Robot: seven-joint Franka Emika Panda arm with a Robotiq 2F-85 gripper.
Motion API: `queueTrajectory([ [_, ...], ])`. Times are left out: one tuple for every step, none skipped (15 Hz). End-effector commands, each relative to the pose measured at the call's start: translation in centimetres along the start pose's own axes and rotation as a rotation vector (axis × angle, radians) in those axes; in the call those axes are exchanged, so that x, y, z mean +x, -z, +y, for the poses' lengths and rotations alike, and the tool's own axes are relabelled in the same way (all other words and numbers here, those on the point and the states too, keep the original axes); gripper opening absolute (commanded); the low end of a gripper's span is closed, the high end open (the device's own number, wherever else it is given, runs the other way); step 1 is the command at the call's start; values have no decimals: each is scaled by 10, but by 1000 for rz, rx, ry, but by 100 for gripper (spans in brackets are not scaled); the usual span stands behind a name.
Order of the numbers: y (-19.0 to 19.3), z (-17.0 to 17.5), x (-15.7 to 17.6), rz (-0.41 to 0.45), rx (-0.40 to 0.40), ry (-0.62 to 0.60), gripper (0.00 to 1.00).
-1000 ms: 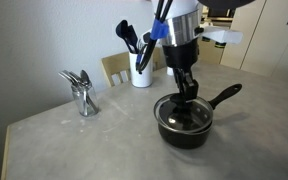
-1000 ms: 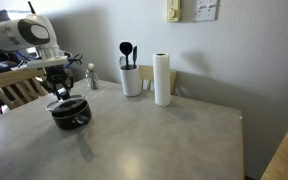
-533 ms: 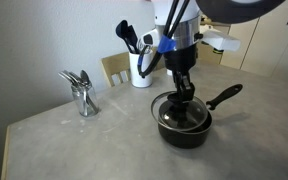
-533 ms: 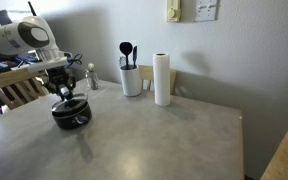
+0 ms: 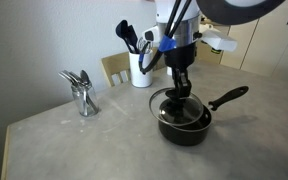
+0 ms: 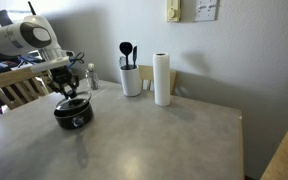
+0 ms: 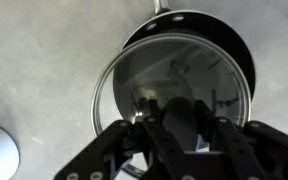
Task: Put the glass lid on top of the black pot
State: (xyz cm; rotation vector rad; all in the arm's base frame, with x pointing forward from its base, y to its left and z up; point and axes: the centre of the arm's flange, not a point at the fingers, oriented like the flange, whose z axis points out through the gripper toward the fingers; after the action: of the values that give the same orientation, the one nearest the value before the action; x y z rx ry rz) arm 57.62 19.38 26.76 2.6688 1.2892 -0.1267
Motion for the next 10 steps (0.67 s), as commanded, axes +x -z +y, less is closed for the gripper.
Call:
queueTrajectory([
  [8,-10,-12,13,-5,-56,14],
  [9,-13,-13,15,-3,-71,14],
  [10,-17,-14,24,-7,-83,14],
  [10,-21,-15,28,-12,-95,14],
  [11,-24,-16,32,-14,-107,14],
  [11,-27,-18,42,-17,-120,14],
  [12,-30,-20,49,-22,-129,14],
  [12,-33,-21,54,-24,-136,14],
  [14,-34,-23,62,-29,-144,14],
  [14,-36,-26,71,-31,-151,14],
])
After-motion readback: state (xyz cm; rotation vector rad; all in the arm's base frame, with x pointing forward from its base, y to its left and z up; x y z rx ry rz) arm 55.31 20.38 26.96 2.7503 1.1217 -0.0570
